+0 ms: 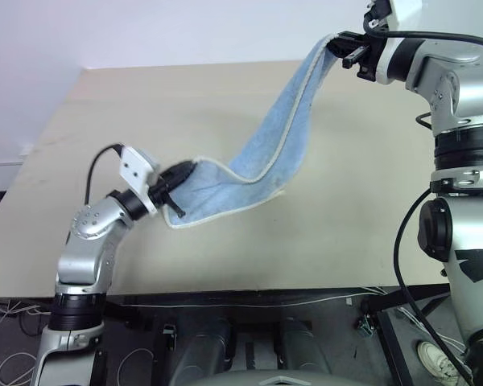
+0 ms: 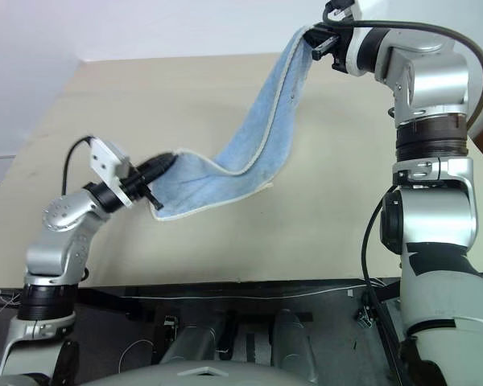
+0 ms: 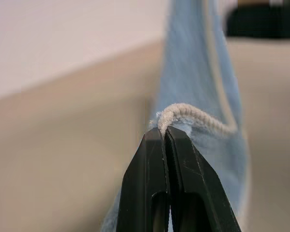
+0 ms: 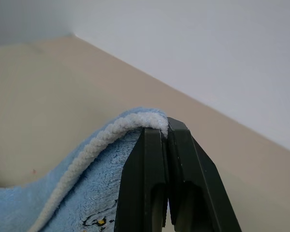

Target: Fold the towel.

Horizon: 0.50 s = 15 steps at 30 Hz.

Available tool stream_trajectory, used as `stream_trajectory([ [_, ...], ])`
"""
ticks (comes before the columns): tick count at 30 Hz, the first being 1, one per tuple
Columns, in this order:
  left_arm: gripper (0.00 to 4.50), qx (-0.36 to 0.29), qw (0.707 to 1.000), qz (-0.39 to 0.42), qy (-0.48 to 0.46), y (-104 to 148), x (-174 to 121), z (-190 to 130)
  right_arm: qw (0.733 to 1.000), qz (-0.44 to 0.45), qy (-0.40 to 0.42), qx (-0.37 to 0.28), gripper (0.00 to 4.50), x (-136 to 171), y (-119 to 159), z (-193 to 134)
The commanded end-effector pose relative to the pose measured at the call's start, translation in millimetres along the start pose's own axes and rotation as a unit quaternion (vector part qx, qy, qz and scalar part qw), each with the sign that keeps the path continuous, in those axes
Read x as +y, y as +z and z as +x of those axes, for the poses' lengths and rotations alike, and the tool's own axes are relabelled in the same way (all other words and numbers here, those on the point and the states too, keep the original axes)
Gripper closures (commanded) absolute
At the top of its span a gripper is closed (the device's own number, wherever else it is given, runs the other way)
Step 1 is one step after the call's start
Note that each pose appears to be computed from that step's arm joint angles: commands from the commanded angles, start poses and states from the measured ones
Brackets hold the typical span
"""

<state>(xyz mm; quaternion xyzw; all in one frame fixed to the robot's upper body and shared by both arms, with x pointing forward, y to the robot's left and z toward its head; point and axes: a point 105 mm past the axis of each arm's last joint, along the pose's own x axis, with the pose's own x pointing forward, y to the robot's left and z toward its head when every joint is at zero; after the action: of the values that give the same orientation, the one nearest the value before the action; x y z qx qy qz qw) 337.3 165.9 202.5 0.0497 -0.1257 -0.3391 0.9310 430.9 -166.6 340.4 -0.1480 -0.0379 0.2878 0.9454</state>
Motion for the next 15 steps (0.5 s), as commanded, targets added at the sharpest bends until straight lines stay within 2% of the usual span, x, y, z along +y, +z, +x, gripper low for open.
stream_trajectory([
  [1,4.47,-0.044,0.998,-0.042,0.021,27.2,20.4,-1.4,0.999,-0.015,-0.012,-0.033,4.50,-4.8,18.8,-4.9],
  [5,4.47,-0.041,0.996,-0.049,0.065,45.5,62.3,10.6,0.999,-0.014,-0.031,-0.026,4.50,-15.6,14.6,-6.9],
  [9,4.47,-0.005,0.991,-0.004,0.132,50.2,112.6,29.1,0.998,-0.013,-0.066,-0.016,4.50,-34.6,8.3,-11.3],
  [11,4.47,0.005,0.989,0.027,0.148,51.9,126.7,36.2,0.997,-0.013,-0.077,-0.012,4.50,-40.2,5.3,-11.8],
  [15,4.47,-0.041,0.988,-0.021,0.147,73.4,138.7,56.1,0.995,-0.016,-0.095,-0.007,4.50,-49.5,0.7,-14.0],
])
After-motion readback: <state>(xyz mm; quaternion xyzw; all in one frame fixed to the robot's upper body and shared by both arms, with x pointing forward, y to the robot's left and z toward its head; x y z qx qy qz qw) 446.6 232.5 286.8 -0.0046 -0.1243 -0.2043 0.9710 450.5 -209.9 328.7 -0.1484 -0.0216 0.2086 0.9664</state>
